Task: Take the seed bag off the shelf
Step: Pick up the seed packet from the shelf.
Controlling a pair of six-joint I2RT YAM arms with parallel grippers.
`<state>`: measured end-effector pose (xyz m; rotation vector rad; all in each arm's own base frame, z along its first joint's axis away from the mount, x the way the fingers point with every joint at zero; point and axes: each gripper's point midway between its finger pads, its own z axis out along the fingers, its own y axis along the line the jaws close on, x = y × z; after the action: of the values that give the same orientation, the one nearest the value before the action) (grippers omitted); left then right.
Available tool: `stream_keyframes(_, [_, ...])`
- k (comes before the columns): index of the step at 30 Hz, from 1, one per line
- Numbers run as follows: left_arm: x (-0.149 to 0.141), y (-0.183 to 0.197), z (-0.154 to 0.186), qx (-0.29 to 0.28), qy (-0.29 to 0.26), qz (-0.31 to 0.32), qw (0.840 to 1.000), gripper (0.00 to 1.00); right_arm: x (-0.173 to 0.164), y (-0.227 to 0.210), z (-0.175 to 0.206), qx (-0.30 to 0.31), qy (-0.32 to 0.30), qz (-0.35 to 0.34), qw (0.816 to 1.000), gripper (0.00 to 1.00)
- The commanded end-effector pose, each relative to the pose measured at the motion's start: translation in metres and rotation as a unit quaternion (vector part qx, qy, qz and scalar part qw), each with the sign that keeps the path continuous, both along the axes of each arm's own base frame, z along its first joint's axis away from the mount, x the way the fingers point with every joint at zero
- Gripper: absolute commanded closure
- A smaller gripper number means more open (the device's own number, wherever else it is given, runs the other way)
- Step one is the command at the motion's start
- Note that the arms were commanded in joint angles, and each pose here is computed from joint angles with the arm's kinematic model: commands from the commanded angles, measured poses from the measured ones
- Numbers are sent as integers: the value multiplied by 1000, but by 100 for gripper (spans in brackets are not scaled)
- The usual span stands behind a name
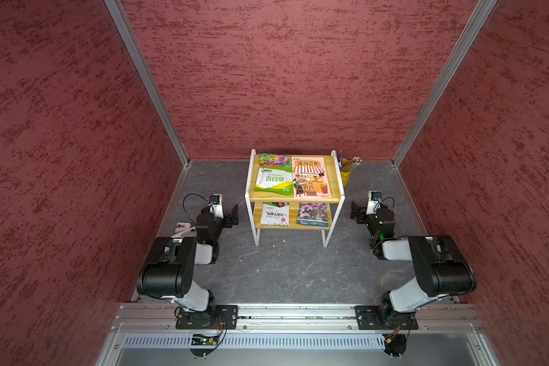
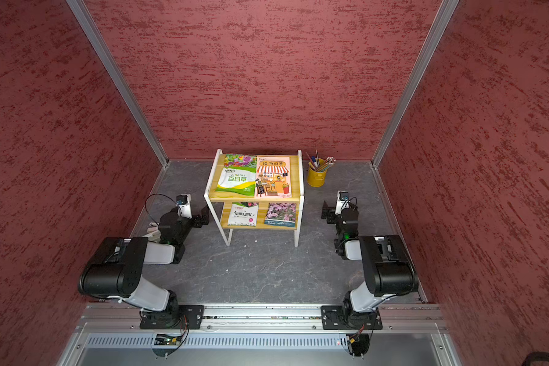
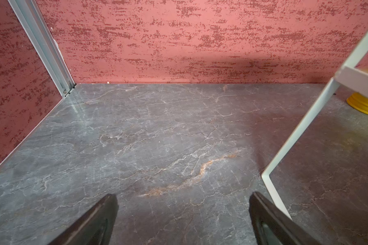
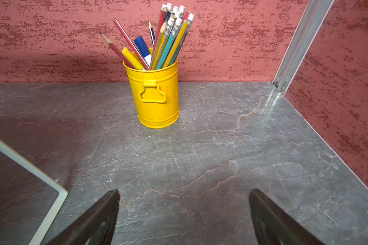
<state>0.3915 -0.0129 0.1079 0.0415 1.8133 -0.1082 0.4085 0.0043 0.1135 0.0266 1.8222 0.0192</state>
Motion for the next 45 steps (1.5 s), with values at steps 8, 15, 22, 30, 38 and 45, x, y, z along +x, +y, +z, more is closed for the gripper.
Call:
stream_keyframes(8, [5,0,9,-2,-7,-5,1000,0,-3,4,4,-2,-4,10,1000,2])
stream_keyframes(15, [8,4,8,-13,4,-3,1000,0,-3,4,4,-2,-4,10,1000,2])
stream_keyframes(22, [11,19,9,-33,7,26,999,0,-6,6,7,3,-10,19,1000,2])
stream_keyframes(30, [-19,77,46,-121,41,189,974,0,-44,-35,74,62,-6,-123,990,1])
stream_keyframes(38, [-34,55,117,-285,244,204,904,0,-73,-24,126,119,107,-129,979,1])
stream_keyframes(45, [-44,-10,243,-366,298,63,879,0,-83,-1,130,157,245,-102,951,2])
